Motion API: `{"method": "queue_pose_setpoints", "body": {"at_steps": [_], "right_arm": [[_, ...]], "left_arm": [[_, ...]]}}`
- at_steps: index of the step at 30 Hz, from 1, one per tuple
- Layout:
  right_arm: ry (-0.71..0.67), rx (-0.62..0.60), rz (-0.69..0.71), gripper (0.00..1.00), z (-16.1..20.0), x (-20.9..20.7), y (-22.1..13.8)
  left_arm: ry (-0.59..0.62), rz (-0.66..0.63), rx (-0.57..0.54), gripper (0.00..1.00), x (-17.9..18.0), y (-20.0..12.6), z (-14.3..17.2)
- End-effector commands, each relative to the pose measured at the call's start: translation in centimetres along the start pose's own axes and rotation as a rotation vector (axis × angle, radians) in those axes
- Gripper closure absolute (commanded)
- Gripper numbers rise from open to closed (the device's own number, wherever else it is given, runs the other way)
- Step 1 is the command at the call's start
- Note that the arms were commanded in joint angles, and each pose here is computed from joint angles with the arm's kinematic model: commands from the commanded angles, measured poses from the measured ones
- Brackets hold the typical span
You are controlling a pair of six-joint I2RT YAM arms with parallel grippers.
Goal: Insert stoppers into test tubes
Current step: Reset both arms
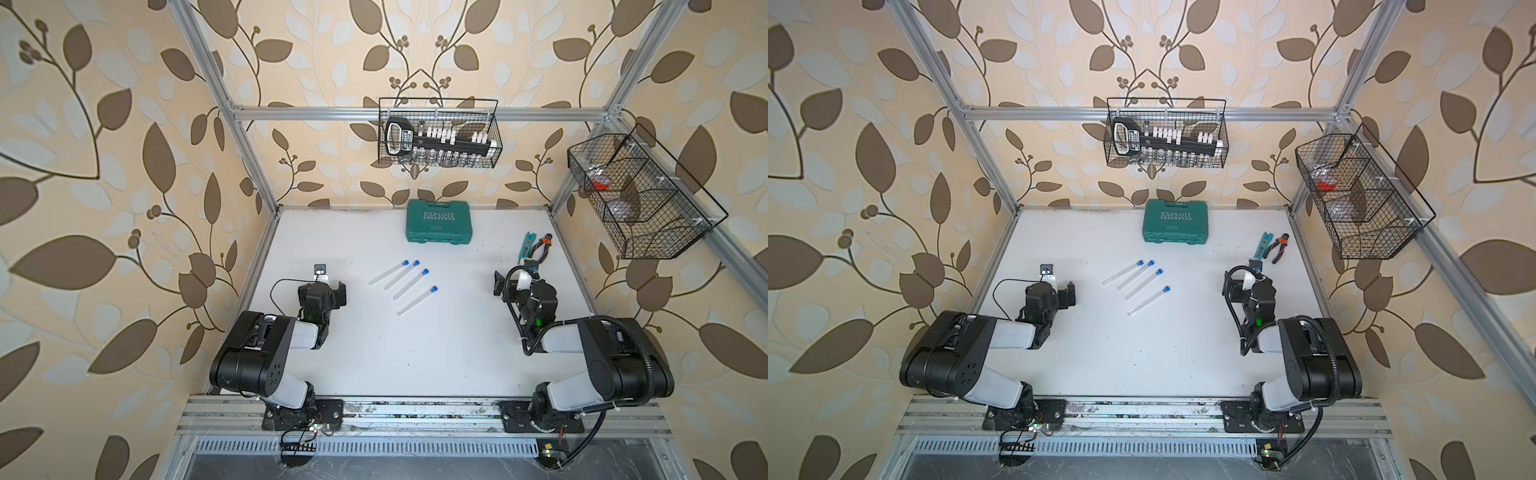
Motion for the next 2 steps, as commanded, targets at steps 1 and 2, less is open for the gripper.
{"method": "queue_pose_setpoints", "body": {"at_steps": [1, 2], "right_arm": [[-0.018, 0.007, 0.025, 0.00, -0.22, -0.06, 0.70], [-0.019, 0.004, 0.024, 0.00, -0.22, -0.06, 0.67]], "left_arm": [[-0.066, -0.086, -0.044, 0.01, 1.34, 0.39, -1.92], [-0.072, -0.104, -0.036, 0.01, 1.58, 0.53, -1.87]]}}
Point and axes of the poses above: each gripper's point midway between its finger pads, its own y axis out along the fingers, its own x axis along the line the jaws close on, z = x × y, the point moved 5 cm from there along -y, back along the fingers, and after that the axes turned 11 degrees about y, right-handed, at the moved point
